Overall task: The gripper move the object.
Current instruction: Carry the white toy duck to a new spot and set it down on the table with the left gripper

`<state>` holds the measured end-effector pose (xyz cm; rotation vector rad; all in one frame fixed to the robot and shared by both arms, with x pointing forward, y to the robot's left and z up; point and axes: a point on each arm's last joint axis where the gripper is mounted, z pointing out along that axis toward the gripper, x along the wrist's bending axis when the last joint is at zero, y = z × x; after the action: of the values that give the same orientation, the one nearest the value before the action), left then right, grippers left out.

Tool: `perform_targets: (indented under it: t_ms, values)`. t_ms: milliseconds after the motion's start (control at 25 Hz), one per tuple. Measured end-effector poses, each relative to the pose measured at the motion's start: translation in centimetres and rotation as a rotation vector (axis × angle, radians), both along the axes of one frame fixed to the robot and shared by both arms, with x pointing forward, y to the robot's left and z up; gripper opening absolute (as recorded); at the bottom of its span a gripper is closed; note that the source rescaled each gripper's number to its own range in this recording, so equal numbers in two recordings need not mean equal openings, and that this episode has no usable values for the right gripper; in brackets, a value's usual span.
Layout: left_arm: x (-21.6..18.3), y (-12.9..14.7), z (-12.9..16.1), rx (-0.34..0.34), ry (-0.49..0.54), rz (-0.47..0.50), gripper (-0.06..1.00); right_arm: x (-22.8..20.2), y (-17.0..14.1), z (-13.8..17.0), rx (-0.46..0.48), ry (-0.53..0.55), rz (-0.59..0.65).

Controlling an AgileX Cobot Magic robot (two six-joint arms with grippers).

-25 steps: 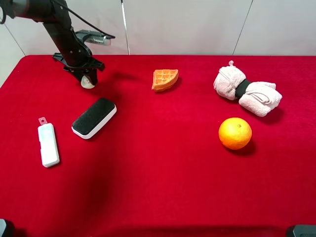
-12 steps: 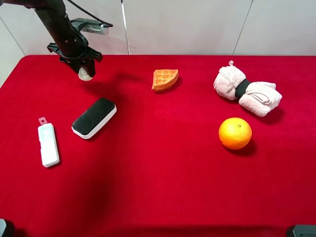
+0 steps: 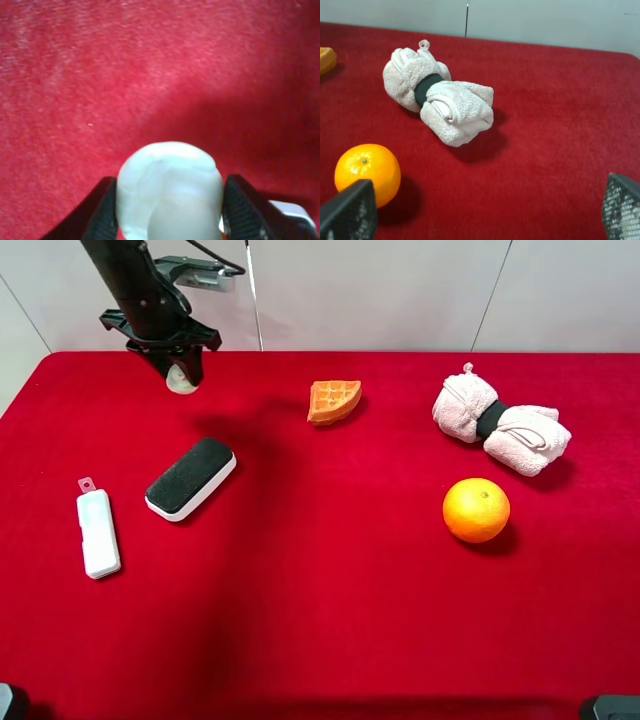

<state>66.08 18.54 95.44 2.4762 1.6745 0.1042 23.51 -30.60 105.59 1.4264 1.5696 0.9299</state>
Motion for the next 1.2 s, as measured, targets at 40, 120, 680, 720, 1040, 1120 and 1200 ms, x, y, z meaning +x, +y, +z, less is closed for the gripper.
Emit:
perform_targets:
  t_ms: [40,120,680,720,1040,1120,1200]
  values:
    - [-0.2,-0.4,0.2,0.0,0.0,-0.003,0.06,0.0,0.0,0.0,0.0,0.0,0.0]
    - [-0.6,-1.4,0.3,-0.001,0.004,-0.014,0.06,0.0,0.0,0.0,0.0,0.0,0.0]
    - [-4.5,-9.4,1.7,0.028,-0.001,-0.117,0.04,0.0,0.0,0.0,0.001,0.0,0.001]
    - [-4.9,-10.0,1.7,0.027,0.0,-0.128,0.04,0.0,0.0,0.0,0.001,0.0,0.001]
    - [-7.7,-14.3,1.7,0.016,0.0,-0.179,0.04,0.0,0.0,0.0,0.001,0.0,0.001]
    - [-8.4,-15.3,1.7,0.012,-0.001,-0.19,0.04,0.0,0.0,0.0,0.001,0.0,0.001]
    - [-9.0,-16.1,1.7,0.005,-0.007,-0.203,0.04,0.0,0.0,0.0,0.001,0.0,0.001]
